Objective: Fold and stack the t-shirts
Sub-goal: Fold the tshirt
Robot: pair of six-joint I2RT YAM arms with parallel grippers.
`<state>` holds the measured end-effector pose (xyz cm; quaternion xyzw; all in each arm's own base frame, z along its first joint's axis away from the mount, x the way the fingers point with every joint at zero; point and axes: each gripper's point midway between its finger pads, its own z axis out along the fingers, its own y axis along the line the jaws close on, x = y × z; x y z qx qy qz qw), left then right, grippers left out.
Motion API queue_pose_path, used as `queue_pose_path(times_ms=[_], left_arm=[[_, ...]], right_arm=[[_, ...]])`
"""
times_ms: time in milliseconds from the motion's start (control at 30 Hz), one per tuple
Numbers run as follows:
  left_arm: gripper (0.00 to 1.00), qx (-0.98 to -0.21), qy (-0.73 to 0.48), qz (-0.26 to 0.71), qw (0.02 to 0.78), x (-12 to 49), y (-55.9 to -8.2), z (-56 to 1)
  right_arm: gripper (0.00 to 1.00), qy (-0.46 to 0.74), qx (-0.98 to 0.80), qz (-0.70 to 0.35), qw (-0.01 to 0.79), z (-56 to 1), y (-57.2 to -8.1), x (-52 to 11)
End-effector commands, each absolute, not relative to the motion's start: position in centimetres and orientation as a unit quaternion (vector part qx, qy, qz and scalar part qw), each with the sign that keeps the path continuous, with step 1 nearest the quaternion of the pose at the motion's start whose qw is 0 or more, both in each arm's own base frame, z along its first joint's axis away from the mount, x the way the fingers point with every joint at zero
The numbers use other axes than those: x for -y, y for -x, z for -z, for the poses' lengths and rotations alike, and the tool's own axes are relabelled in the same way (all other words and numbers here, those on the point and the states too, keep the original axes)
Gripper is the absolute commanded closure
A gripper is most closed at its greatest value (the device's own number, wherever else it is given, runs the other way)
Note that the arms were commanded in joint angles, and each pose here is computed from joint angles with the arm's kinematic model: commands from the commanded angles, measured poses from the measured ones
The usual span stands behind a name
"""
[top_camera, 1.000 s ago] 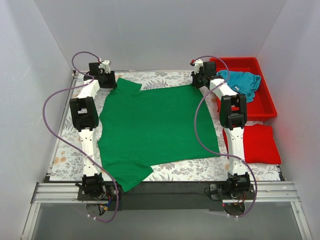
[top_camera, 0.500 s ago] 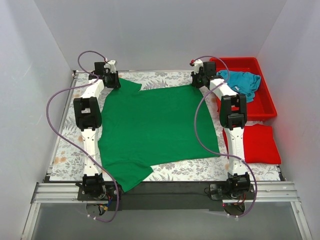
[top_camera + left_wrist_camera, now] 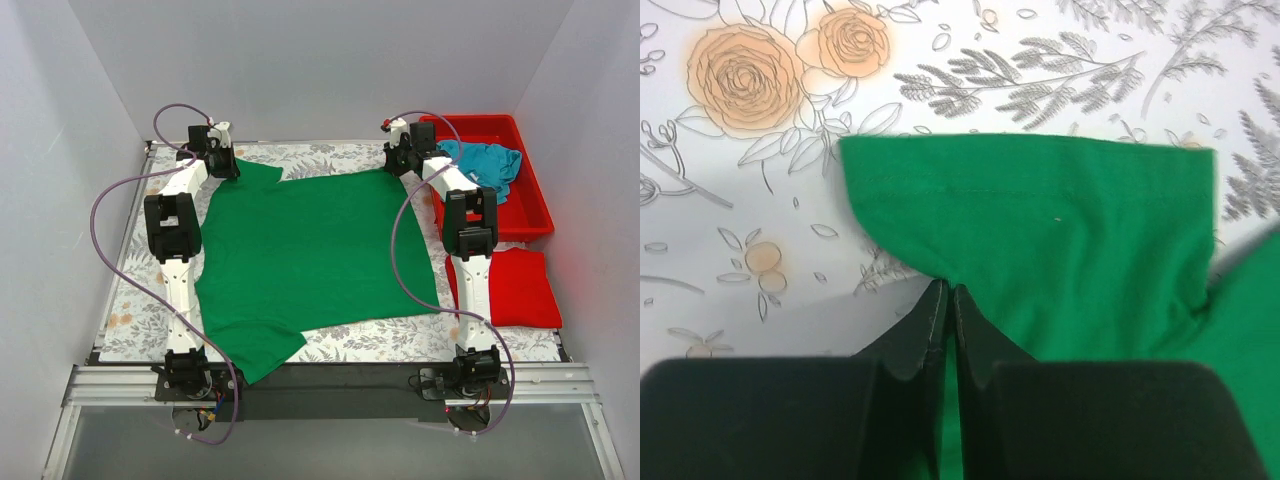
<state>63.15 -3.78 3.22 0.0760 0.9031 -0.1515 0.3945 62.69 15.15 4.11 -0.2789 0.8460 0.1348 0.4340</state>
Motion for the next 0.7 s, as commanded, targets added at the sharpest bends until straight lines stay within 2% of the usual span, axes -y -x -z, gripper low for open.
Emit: queue_pose_path(times_ms=[0,367,667], left_arm=[[1.0,-0.856,-0.093,0.163,0.481,4.2,-62.8,-14.6],[1.0,-0.855,-0.11,0.181,0.473,5.1,-58.1,-15.8],[1.0,-0.845,-0.12,0.178,0.489,5.4,-54.1,-19.3]], right_arm=[[0.99,0.288,-0.8,-0.148,0.505,-12.7,-63.5,-15.1],[0.99,0.302,-0.793,-0.185,0.497,-14.3,-60.6,-15.6],[0.99,0.313,-0.79,-0.188,0.493,-15.2,-58.4,-15.1]])
